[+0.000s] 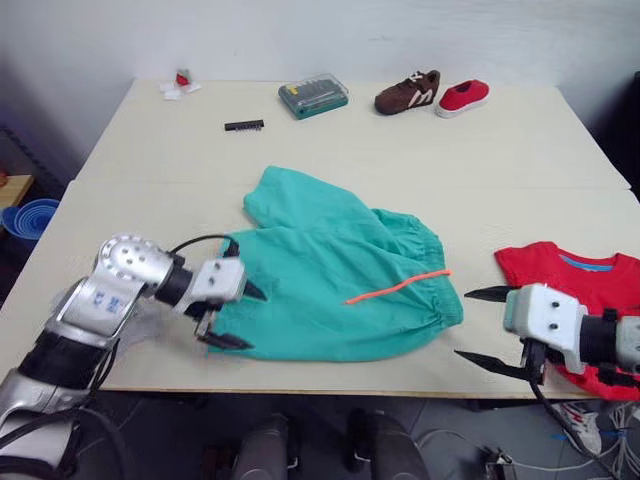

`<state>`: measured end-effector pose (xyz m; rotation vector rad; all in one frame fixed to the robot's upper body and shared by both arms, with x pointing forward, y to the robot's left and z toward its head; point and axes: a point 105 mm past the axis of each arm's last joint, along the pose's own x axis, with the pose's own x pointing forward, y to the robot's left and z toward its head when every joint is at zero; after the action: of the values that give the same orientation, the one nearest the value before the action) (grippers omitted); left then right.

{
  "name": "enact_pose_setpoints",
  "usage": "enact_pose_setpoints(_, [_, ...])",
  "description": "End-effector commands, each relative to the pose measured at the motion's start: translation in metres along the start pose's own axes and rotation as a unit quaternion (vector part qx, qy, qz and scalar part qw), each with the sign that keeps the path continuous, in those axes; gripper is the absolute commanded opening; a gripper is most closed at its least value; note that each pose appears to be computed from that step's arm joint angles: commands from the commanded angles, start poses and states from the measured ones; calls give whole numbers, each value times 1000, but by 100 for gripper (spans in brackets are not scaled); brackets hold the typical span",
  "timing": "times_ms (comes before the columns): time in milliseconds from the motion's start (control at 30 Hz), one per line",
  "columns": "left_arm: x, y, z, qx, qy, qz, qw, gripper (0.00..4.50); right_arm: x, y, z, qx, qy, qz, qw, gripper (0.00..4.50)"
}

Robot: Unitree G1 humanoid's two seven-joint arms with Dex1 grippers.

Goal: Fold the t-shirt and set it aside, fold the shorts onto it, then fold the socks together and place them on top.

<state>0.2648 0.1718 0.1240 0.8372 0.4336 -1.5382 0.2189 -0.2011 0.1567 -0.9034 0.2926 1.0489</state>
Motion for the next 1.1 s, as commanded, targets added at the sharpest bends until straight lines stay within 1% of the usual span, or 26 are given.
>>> enact_pose_setpoints(33, [-2,-16,-3,43,17,15,999,447,12,8,-1,-96,0,28,995,450])
enact_pose_setpoints(133, [3,-27,-5,34,9,19,999,447,22,12,-10,-148,4,36,988,450])
enact_pose_setpoints(200, [5,-32,-9,30,13,32,999,447,27,12,-16,-177,9,35,984,450])
enact_pose_setpoints(300, [9,-27,-20,32,31,78,996,447,37,2,-24,-210,13,7,978,450])
enact_pose_setpoints(367, [10,-23,-28,28,40,96,994,447,43,-1,-30,-224,20,-3,974,450])
enact_pose_setpoints(433, [10,-20,-33,19,42,103,994,450,47,-4,-36,-229,24,-10,973,410])
enact_pose_setpoints(500, [9,-17,-37,20,49,107,993,410,50,-10,-36,-220,17,-29,975,355])
enact_pose_setpoints(533, [8,-15,-40,20,53,107,993,387,51,-15,-35,-215,13,-43,976,320])
enact_pose_setpoints(633, [6,-10,-43,11,51,113,992,297,51,-25,-31,-208,6,-66,976,213])
enact_pose_setpoints(667, [6,-8,-43,8,49,114,992,262,51,-26,-30,-205,3,-70,976,172])
enact_pose_setpoints(800, [1,-5,-45,4,53,109,993,146,48,-28,-27,-187,-5,-76,979,31])
enact_pose_setpoints(833, [-4,-3,-44,-9,50,105,993,117,44,-30,-24,-176,-11,-81,981,2])
enact_pose_setpoints(933, [-12,-4,-43,-31,47,85,995,30,37,-33,-16,-140,-32,-85,986,0])
enact_pose_setpoints(967, [-15,-13,-43,-45,49,54,996,1,35,-29,-9,-105,-55,-73,990,0])
enact_pose_setpoints(1000, [-18,-19,-43,-56,49,32,997,1,33,-26,-3,-80,-72,-62,992,0])
enact_pose_setpoints(1100, [-32,-47,-40,-102,55,-52,992,1,25,-6,15,-19,-115,4,993,0])
